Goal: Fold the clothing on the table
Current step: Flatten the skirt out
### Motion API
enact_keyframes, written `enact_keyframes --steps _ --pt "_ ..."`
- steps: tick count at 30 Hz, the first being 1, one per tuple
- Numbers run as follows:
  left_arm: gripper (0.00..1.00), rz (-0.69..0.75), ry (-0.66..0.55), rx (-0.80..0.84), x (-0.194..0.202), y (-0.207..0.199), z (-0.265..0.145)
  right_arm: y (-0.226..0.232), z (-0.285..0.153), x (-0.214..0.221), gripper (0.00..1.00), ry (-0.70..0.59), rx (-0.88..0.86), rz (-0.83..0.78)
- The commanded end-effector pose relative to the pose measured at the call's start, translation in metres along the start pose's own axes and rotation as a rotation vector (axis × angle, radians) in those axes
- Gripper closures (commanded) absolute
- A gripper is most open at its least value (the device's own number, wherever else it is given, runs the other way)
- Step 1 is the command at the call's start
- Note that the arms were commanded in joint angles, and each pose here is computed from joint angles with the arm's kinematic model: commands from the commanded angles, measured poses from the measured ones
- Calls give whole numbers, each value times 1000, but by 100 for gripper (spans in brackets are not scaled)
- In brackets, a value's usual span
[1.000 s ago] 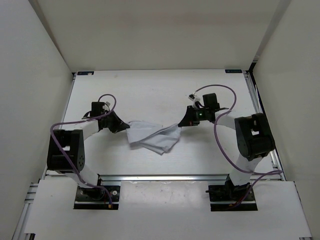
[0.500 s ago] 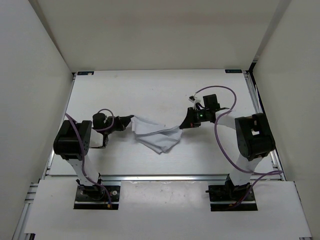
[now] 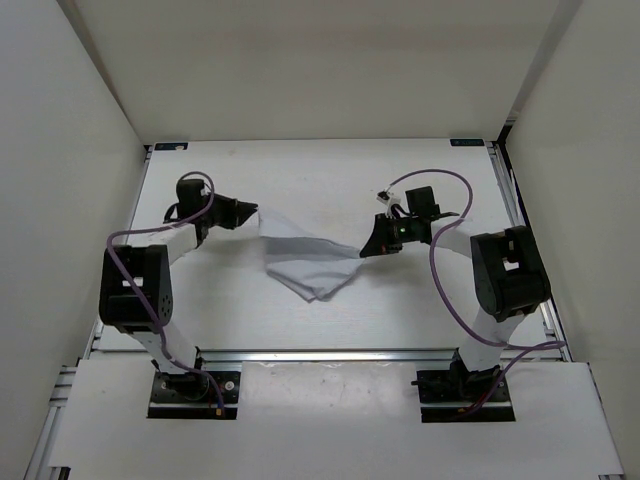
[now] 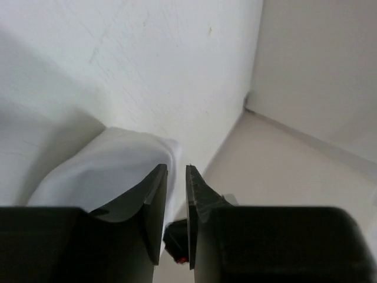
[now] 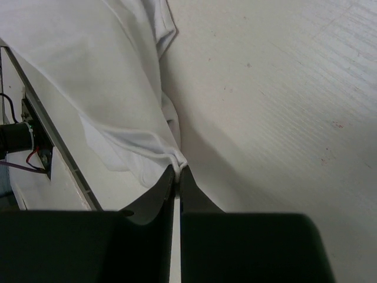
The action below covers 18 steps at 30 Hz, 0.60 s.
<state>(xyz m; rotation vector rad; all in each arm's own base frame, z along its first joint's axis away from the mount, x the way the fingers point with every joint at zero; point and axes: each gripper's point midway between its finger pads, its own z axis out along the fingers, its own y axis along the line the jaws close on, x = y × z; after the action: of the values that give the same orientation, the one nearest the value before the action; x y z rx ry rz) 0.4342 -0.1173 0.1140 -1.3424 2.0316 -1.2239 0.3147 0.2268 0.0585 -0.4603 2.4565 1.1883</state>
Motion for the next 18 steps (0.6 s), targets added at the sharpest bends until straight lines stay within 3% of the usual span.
enact_keyframes --steps 1,3,6,9,12,17,18 --pt "67 192 -101 -234 -16 31 -22 13 -12 -19 100 -41 -13 -63" --pt "42 240 -137 -293 -22 33 -23 12 -12 -19 100 -42 -16 -66" --pt "35 343 -222 -370 -36 24 -26 16 -9 -21 100 -43 -24 -81" --pt "35 480 -271 -377 -39 5 -33 19 -9 -21 100 -42 -26 -90" --pt "39 771 -283 -342 -40 -16 -37 21 -8 -19 99 -35 -29 -94" --pt "39 1589 -71 -404 13 10 -40 18 -15 -23 100 -46 -14 -96" --pt "39 1691 -25 -422 28 23 -39 20 -14 -22 100 -40 -13 -98"
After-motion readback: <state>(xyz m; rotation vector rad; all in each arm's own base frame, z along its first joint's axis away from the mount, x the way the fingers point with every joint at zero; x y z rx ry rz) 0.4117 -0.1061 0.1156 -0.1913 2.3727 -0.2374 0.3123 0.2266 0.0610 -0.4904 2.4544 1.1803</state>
